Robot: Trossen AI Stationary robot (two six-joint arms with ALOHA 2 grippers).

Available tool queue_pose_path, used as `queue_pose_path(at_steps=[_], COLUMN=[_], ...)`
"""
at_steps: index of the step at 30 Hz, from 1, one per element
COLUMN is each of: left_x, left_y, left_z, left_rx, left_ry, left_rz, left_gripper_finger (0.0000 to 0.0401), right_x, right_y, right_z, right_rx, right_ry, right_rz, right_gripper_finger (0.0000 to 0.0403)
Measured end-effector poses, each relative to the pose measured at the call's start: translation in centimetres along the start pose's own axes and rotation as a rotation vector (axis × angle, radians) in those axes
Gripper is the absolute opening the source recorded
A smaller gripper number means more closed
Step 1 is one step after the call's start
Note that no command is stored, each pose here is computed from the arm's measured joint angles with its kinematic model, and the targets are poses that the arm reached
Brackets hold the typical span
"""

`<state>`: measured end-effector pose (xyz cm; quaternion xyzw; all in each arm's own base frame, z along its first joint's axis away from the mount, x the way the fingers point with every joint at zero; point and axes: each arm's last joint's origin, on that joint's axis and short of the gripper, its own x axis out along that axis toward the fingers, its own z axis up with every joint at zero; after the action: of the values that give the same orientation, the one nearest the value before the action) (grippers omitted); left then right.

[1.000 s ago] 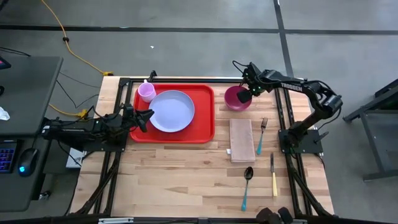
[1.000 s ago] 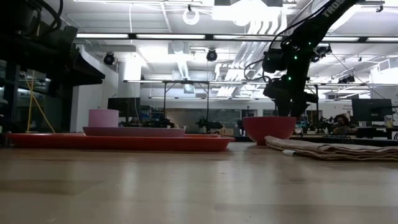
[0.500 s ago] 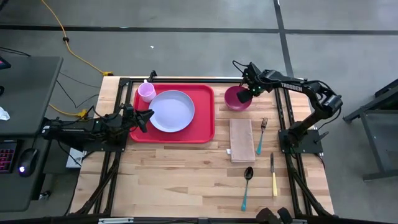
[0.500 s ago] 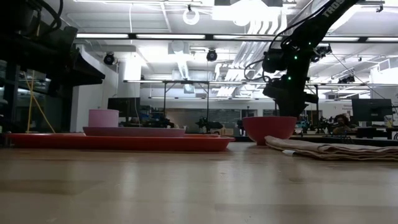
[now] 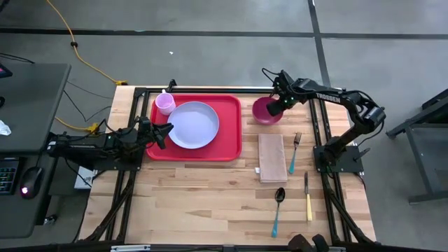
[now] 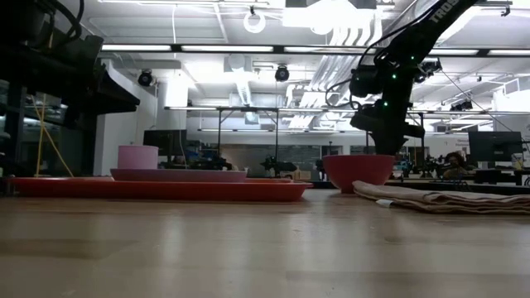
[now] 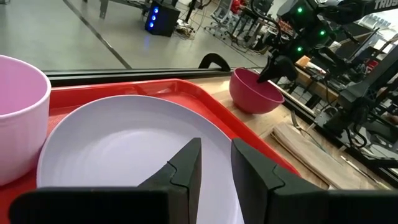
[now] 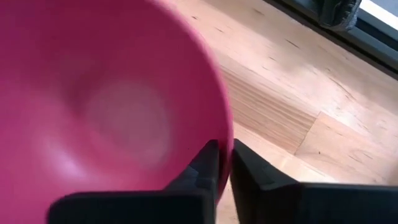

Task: Set up tray
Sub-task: Put the pink bowl on the light purple plate

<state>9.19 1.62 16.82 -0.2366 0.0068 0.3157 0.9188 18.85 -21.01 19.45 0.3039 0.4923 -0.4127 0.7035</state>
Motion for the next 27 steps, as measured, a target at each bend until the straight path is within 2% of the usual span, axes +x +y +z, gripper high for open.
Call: queue_pose_path(at_steps=[19,27], left_x=[0.0,0.0], left_y=[0.0,0.0], left_z=[0.0,0.0], left_rx=[0.015,0.011], left_ry=[0.000,0.000], left_rz=[0.000,0.000], left_gripper_finger=[0.0117,0.0117], right_x=[-0.2,-1.7], right_y=[0.1,0.2], right_z=[-0.1,0.8], right_rx=[0.031,0.025], right_ry=[0.003,0.002], right_rz=[0.013,0.015], right_gripper_finger=[0.0001,0.0000])
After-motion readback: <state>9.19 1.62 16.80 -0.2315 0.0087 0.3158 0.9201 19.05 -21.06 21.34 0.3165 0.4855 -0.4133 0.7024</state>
